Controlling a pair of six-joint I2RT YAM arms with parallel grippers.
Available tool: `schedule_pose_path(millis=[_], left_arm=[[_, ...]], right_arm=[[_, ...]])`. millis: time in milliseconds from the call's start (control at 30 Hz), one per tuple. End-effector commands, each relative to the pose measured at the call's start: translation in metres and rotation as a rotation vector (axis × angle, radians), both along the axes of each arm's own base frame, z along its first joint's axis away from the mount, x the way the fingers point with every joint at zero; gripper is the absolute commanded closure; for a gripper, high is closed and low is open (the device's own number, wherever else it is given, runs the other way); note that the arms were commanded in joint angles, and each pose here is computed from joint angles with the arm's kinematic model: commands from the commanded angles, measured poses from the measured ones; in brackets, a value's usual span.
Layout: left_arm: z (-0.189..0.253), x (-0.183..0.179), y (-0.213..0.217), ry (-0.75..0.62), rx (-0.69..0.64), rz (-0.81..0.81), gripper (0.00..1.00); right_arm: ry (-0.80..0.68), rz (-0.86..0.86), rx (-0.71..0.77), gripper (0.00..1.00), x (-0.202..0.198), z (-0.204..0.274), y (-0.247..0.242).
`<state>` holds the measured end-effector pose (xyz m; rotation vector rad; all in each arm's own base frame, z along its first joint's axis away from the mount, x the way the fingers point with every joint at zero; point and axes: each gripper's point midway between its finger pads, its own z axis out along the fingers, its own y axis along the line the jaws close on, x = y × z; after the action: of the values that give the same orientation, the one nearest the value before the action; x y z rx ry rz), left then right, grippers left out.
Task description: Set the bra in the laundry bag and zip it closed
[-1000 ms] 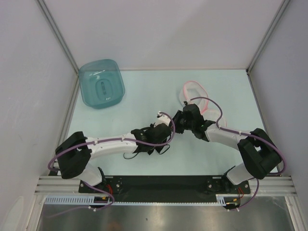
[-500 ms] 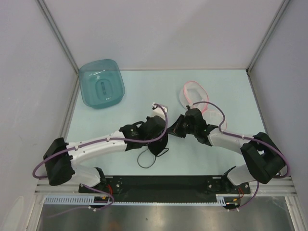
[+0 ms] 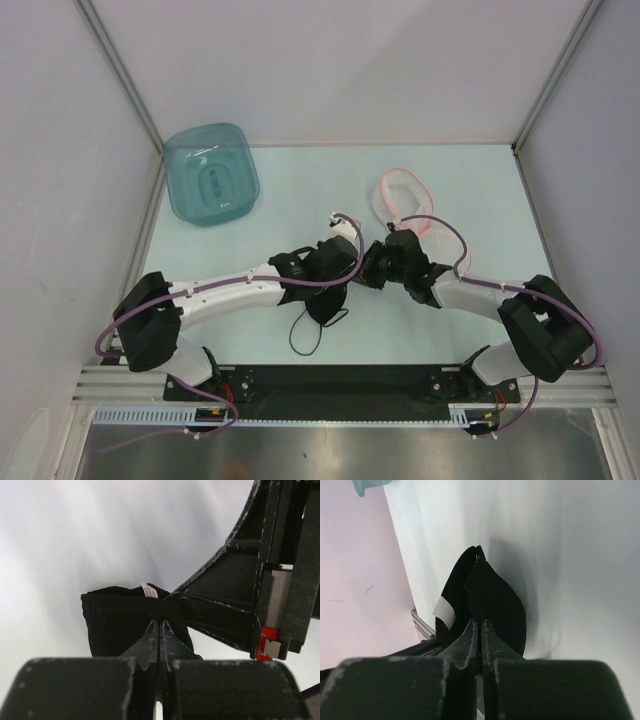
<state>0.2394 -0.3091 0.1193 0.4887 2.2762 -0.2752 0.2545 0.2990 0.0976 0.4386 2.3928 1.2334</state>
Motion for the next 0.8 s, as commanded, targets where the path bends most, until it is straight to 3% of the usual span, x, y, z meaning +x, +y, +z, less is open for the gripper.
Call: schedule_pose_path(millis=[0, 100, 200, 367, 767], left_arm=[[0.004, 0.008, -0.013, -0.001, -0.091, 0.004, 1.0], [0.004, 0.011, -0.016, 0.001, -0.116, 0.007, 1.0], [0.005, 0.014, -0.019, -0.003, -0.128, 0.014, 1.0], [-0.001, 0.015, -0.022, 0.015, -0.133, 0.011, 1.0], [-0.012, 0.01, -0.042, 0.072, -0.177, -0.036, 1.0]], right_arm=[[-0.022, 0.0, 0.038, 1.0, 0.002, 0.004, 0.002], [-0.012, 0.017, 0.045, 1.0, 0.0, 0.001, 0.001], [-0.012, 0.023, 0.049, 0.91, -0.003, 0.001, -0.001], [-0.025, 0.028, 0.007, 0.58, -0.009, -0.002, -0.011], [-0.056, 0.051, -0.164, 0.27, -0.039, -0.018, -0.057]])
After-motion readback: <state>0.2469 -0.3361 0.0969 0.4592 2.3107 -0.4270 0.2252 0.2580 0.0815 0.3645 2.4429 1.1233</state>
